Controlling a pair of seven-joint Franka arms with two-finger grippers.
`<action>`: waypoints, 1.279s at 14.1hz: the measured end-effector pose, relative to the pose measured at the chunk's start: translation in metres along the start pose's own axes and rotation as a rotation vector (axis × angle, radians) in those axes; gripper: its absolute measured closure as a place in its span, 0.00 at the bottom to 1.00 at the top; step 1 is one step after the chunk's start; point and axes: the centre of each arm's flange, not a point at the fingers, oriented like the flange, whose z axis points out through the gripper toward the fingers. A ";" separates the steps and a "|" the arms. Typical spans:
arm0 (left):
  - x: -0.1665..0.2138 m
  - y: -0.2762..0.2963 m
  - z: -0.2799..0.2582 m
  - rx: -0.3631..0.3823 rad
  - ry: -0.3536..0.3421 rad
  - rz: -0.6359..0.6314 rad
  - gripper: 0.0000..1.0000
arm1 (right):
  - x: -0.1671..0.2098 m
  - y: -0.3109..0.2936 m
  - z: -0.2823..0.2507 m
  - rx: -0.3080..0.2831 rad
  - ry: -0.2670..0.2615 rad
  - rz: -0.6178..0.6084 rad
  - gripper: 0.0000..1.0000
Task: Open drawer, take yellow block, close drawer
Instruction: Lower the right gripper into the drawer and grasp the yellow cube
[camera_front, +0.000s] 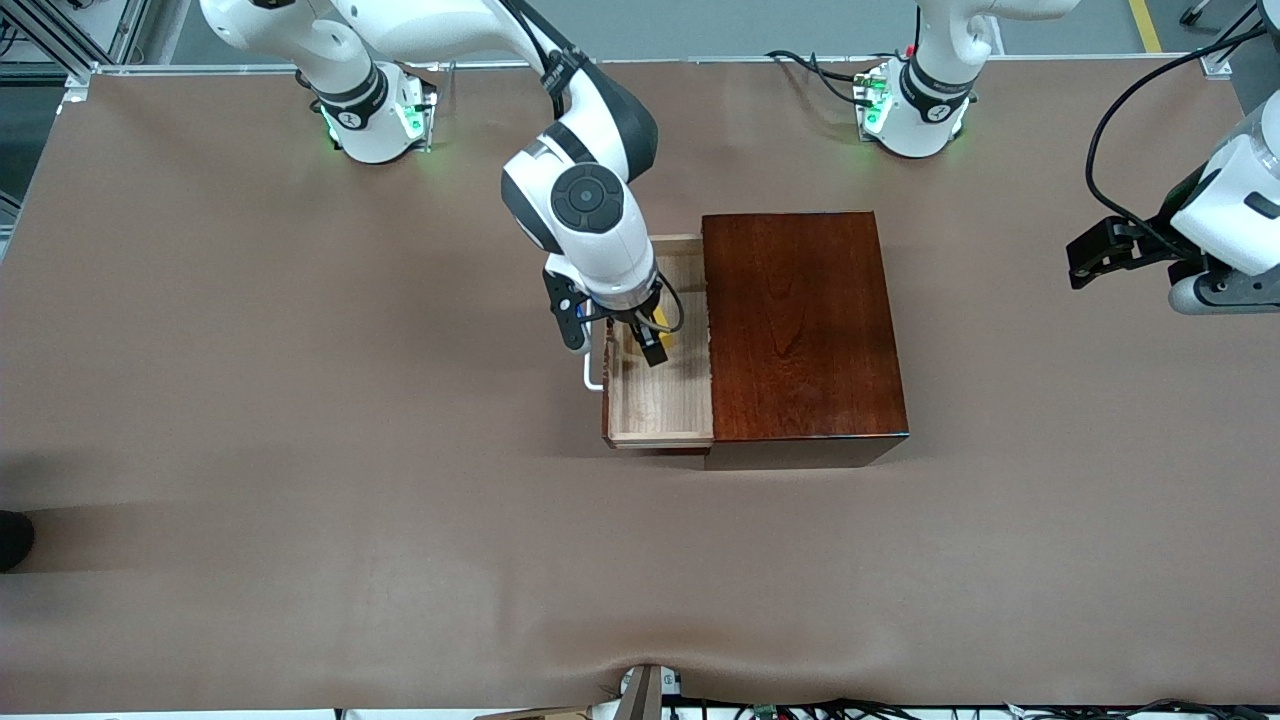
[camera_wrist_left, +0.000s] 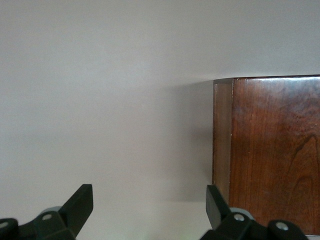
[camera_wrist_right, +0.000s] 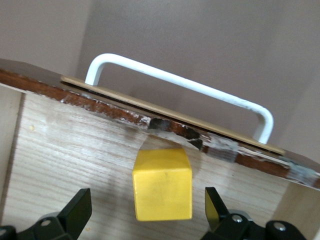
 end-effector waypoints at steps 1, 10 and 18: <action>-0.001 0.000 -0.001 0.000 0.002 0.000 0.00 | -0.001 0.000 0.005 -0.001 0.002 -0.002 0.00; -0.002 0.000 -0.002 0.000 -0.001 0.000 0.00 | -0.013 0.007 0.018 -0.013 0.019 -0.030 0.28; -0.002 0.000 0.000 0.000 -0.006 0.000 0.00 | -0.023 -0.004 -0.005 0.054 -0.010 -0.039 0.45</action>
